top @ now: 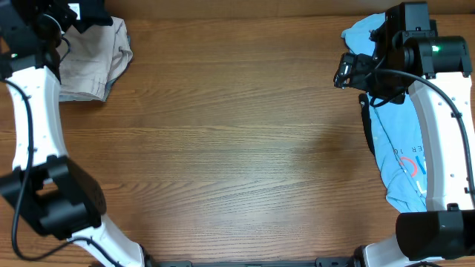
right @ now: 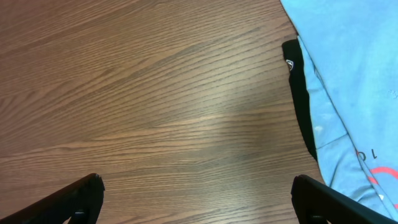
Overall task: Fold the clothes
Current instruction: 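Carry the black bundle with the left gripper onto the beige pile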
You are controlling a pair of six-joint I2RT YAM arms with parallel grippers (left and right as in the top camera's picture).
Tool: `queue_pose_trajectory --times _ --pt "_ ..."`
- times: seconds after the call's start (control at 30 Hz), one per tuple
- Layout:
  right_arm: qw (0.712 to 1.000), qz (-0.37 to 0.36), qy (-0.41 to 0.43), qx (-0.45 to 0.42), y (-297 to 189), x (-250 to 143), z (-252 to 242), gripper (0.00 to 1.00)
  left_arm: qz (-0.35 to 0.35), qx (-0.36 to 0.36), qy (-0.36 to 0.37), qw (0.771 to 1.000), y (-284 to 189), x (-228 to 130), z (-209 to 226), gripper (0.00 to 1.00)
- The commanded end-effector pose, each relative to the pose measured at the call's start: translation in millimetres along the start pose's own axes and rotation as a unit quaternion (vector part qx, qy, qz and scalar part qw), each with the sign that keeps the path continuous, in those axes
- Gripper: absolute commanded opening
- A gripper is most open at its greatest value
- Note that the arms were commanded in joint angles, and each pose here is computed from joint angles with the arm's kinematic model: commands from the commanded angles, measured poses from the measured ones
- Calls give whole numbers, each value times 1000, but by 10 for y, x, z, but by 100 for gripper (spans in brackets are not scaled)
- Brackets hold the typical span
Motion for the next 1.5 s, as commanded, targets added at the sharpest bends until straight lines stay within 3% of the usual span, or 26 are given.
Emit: queue_pose_trajectory --times 0.0,0.13,0.27,0.33,0.4,0.47,0.5,0.57,0.67,0.87,1.0,1.23,1.47 --pt "1000 -6 -2 -3 -23 20 -9 100 -2 41 -12 999 302 -74 366 4" --pt "1000 -6 -2 -3 -23 20 -9 100 19 46 -26 998 567 -227 770 4" --pt "1000 -6 -2 -3 -23 21 -9 100 98 81 -58 990 513 -537 1216 4" --pt "1000 -7 -2 -3 -23 23 -9 100 128 104 -53 985 415 -631 1394 16" --pt "1000 -9 -2 -2 -23 34 -5 100 154 124 -56 979 323 -717 1543 47" --pt "1000 -12 -3 -1 -23 49 0 100 183 140 -62 971 229 -827 1660 72" --pt "1000 -14 -3 0 -24 56 3 100 201 143 -62 967 180 -892 1695 80" --pt "1000 -17 -3 1 -24 71 9 100 235 121 -42 963 121 -1008 1661 91" --pt "1000 -17 -3 3 -24 74 16 100 271 47 -13 961 85 -1123 1448 99" --pt "1000 -15 -3 2 -24 61 11 100 266 -54 6 962 -124 -932 947 100" --pt "1000 -17 -4 3 -24 74 14 100 237 -69 86 965 -463 -659 613 100" --pt "1000 -22 -4 4 -25 95 22 100 161 19 248 955 -844 -270 345 100" --pt "1000 -24 -4 5 -26 107 26 100 92 119 369 917 -395 -41 506 100"
Point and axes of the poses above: each gripper's point midway between its finger pads, its own y axis out along the fingers, its own z axis along the line the jaws close on, x = y × z, the point moved 1 cm from there along -y, back along the fingers, and after that the axes turned 2 degrees about y, right-handed, at the moved point
